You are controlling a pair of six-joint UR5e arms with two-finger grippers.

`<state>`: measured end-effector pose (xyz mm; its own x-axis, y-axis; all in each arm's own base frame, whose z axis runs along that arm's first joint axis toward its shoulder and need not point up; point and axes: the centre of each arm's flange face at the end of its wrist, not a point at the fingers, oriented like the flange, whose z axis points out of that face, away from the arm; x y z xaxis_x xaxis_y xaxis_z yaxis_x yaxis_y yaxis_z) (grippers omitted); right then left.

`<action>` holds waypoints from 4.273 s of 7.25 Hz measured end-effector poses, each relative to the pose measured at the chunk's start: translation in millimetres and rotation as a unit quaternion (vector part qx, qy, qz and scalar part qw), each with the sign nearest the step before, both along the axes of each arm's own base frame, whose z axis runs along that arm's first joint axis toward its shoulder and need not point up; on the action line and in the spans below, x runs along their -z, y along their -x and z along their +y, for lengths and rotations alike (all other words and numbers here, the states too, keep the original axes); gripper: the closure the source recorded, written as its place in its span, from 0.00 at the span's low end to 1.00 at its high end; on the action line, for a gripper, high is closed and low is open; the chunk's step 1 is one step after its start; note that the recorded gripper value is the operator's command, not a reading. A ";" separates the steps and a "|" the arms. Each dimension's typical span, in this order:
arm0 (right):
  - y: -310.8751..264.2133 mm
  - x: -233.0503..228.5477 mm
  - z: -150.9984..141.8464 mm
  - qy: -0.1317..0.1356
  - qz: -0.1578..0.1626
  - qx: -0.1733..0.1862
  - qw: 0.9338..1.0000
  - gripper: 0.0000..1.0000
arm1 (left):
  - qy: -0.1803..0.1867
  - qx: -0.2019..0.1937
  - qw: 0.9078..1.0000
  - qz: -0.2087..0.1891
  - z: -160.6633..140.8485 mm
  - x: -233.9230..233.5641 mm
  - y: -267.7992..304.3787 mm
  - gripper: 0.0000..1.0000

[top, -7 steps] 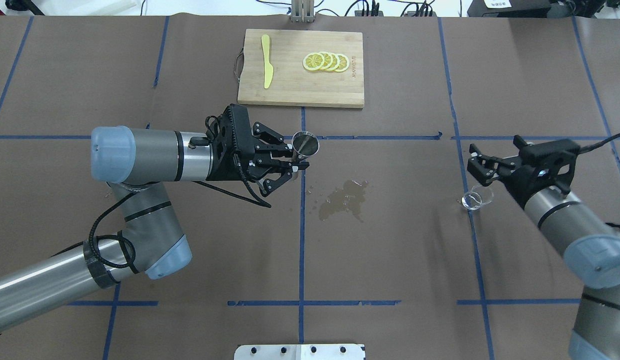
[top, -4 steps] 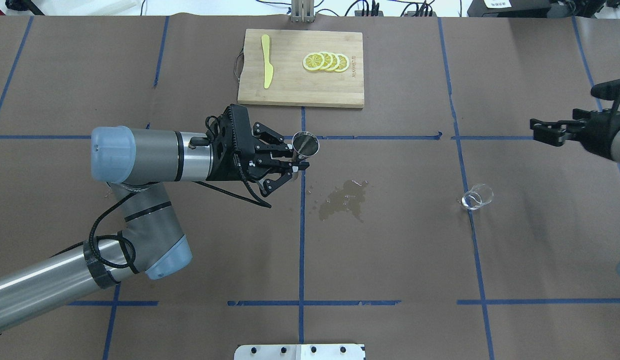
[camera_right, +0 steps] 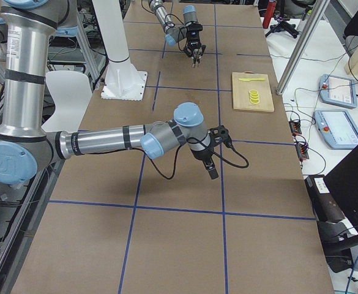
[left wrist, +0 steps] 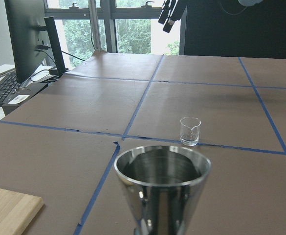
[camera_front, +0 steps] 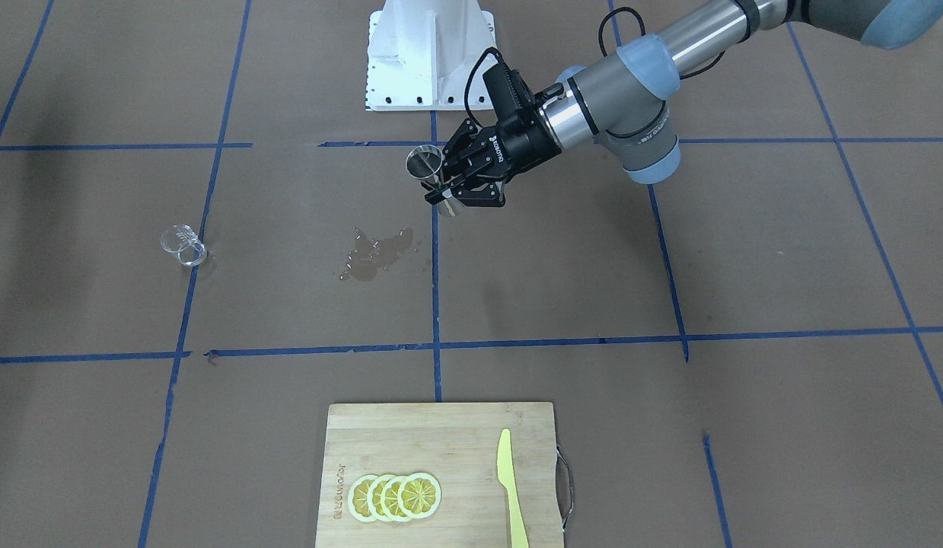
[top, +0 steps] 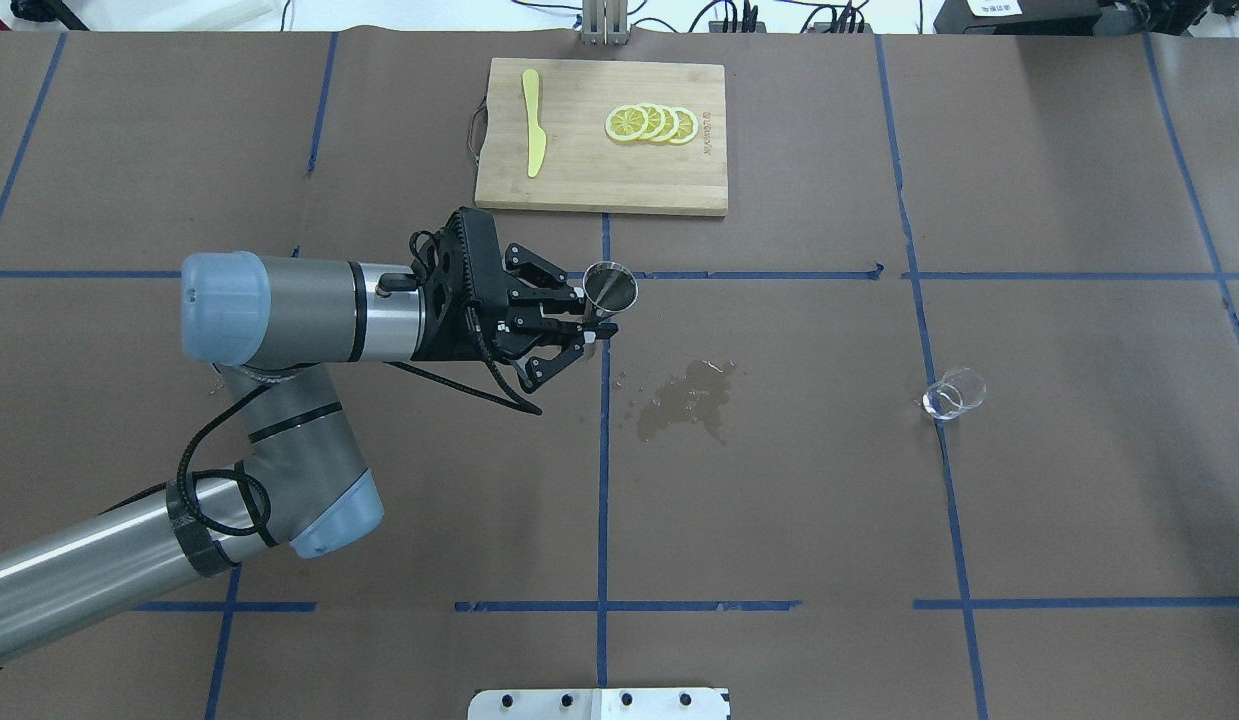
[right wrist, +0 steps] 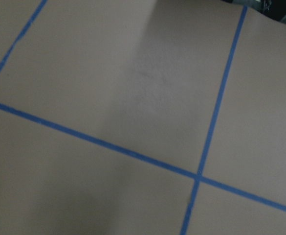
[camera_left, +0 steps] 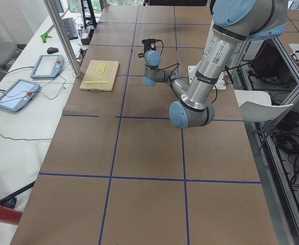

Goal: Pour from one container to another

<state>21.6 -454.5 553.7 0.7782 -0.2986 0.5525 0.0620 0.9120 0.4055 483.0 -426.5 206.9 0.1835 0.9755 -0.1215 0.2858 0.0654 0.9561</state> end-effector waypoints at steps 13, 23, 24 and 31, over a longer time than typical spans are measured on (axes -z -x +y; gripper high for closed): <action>-41.0 -81.6 55.3 0.197 -0.008 0.007 0.980 0.00 | 0.106 0.074 0.987 0.091 -16.7 -63.4 187.7 1.00; -41.1 -81.5 54.1 0.194 -0.007 0.007 0.981 0.00 | 0.328 0.466 0.789 0.231 42.0 -139.4 170.4 1.00; -41.1 -81.3 53.9 0.194 -0.007 0.007 0.981 0.00 | 0.324 0.490 0.781 0.212 46.0 -153.9 163.9 1.00; -41.1 -80.7 53.2 0.193 -0.007 0.007 0.981 0.00 | 0.340 0.475 0.805 0.105 86.3 -262.1 140.5 1.00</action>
<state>62.8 -401.3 634.4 0.7671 -0.0759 0.6370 0.0734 0.9968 0.0304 342.5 -340.3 469.0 0.7127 0.1027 -0.6939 0.6662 0.2104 0.7154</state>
